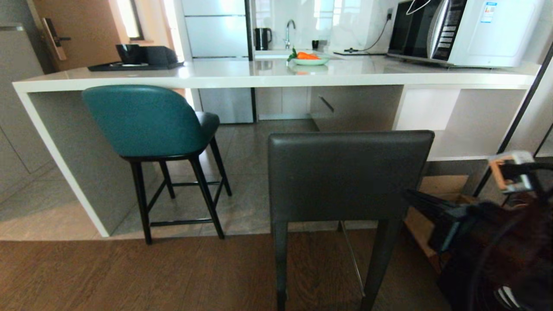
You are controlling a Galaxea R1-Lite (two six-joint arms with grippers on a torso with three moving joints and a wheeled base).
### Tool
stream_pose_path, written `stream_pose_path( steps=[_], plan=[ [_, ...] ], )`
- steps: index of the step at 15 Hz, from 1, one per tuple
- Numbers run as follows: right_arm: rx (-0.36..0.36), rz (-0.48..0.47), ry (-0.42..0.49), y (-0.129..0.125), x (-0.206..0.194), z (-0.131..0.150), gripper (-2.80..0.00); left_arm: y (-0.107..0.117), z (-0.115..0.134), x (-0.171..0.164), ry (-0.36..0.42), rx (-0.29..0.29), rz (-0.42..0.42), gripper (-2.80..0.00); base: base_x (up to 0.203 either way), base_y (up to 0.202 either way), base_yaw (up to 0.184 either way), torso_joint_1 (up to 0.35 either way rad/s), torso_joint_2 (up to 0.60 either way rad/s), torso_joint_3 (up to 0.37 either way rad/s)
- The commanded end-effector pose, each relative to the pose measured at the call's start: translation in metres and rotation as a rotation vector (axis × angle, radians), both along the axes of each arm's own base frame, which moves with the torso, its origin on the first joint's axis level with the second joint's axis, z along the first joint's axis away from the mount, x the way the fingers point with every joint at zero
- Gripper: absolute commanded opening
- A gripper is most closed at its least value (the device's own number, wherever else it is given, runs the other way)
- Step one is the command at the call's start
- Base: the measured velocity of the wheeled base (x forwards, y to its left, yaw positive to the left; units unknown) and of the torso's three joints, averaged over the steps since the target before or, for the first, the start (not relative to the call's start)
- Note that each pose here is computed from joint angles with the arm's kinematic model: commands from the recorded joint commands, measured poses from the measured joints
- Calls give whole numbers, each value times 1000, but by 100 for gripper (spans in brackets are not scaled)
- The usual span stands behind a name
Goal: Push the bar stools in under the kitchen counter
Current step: Push the gray chair back under the dining table
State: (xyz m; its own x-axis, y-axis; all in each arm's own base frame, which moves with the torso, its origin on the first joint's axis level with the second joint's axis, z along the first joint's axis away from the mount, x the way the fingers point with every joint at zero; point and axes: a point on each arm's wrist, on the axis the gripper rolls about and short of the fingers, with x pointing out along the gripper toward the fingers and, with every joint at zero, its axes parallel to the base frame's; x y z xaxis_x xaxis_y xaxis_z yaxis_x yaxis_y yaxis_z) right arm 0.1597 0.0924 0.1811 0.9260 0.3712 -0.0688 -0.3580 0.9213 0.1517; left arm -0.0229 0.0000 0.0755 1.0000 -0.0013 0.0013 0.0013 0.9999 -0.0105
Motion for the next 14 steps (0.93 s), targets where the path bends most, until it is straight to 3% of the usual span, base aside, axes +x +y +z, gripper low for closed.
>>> stream_pose_path(
  steps=[1, 3, 7, 12, 14],
  plan=[
    [59, -33, -79, -29, -40, 6, -280, 0, 0, 0, 1, 0, 0, -280, 0, 0, 0, 0, 0, 0],
    [69, -76, -80, -45, -61, -4, -280, 0, 0, 0, 1, 0, -2, -280, 0, 0, 0, 0, 0, 0],
    [88, -259, -144, -76, -93, -14, -280, 0, 0, 0, 1, 0, -2, -280, 0, 0, 0, 0, 0, 0],
    [54, -365, -111, -90, -125, -44, -280, 0, 0, 0, 1, 0, -2, -280, 0, 0, 0, 0, 0, 0],
    [62, -406, -156, -93, -136, -50, -280, 0, 0, 0, 1, 0, -2, -280, 0, 0, 0, 0, 0, 0]
  ],
)
